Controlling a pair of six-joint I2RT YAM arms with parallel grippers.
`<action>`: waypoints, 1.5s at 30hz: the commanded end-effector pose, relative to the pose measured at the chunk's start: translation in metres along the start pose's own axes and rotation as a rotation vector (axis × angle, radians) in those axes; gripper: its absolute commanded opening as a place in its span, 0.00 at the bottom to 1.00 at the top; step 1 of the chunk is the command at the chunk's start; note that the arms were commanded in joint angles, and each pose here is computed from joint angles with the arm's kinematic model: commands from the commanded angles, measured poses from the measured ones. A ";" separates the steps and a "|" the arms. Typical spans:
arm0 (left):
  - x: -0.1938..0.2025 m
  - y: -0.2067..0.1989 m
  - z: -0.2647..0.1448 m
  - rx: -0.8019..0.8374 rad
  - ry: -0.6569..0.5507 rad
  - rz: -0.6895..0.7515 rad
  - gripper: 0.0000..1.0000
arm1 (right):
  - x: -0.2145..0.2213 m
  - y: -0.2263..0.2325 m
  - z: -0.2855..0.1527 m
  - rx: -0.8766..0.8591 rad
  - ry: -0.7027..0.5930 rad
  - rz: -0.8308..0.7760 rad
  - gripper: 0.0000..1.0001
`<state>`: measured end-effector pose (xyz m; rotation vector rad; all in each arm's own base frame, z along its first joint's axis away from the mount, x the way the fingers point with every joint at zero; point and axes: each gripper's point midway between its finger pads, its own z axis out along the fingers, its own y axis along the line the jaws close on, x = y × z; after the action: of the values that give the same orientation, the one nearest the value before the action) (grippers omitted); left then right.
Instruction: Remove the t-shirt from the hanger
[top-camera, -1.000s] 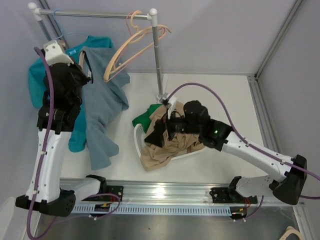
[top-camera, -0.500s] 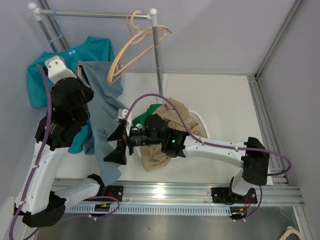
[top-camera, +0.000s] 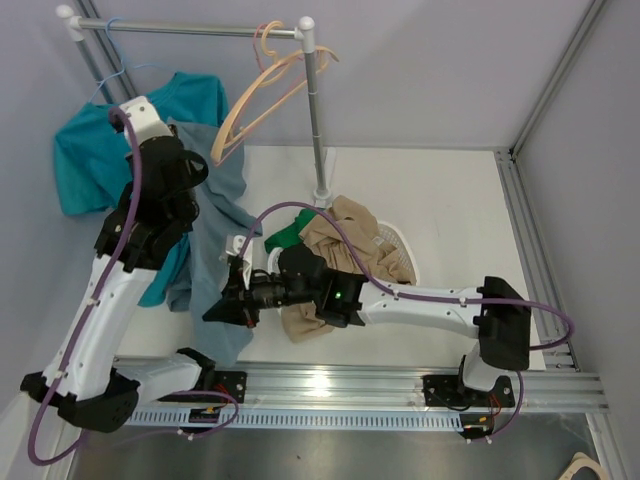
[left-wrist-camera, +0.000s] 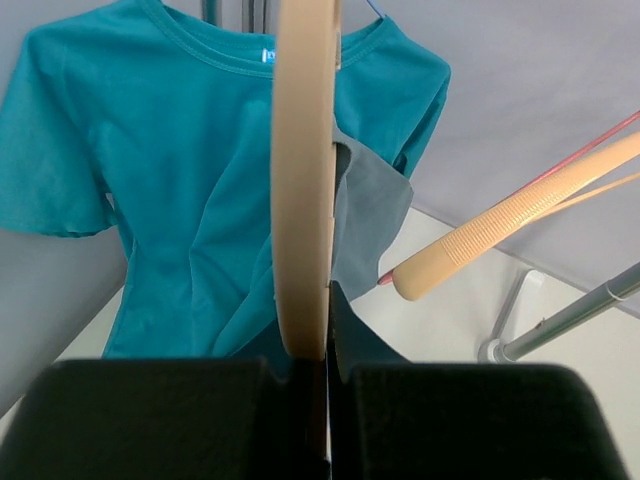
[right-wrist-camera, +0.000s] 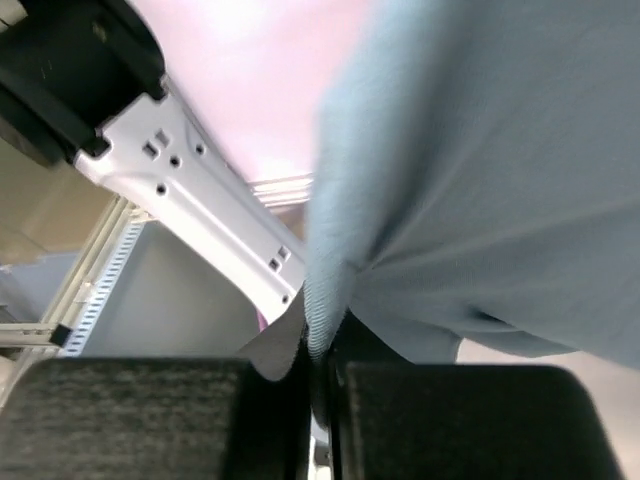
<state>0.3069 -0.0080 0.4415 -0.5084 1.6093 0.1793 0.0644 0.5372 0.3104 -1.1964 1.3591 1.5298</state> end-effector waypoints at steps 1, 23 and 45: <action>-0.049 -0.014 0.007 0.015 -0.124 -0.109 0.01 | -0.003 0.033 -0.014 -0.018 0.000 -0.001 0.00; -0.073 -0.019 0.070 0.023 -0.067 -0.118 0.01 | 0.107 0.069 -0.053 0.078 0.203 0.105 0.00; 0.042 0.063 -0.180 0.560 0.253 -0.094 0.01 | -0.047 -0.139 -0.057 0.318 0.029 0.062 0.00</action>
<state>0.1350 -0.0323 0.4200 -0.2054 1.7403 -0.3875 0.2166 0.5003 0.3187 -0.9587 1.5945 1.2644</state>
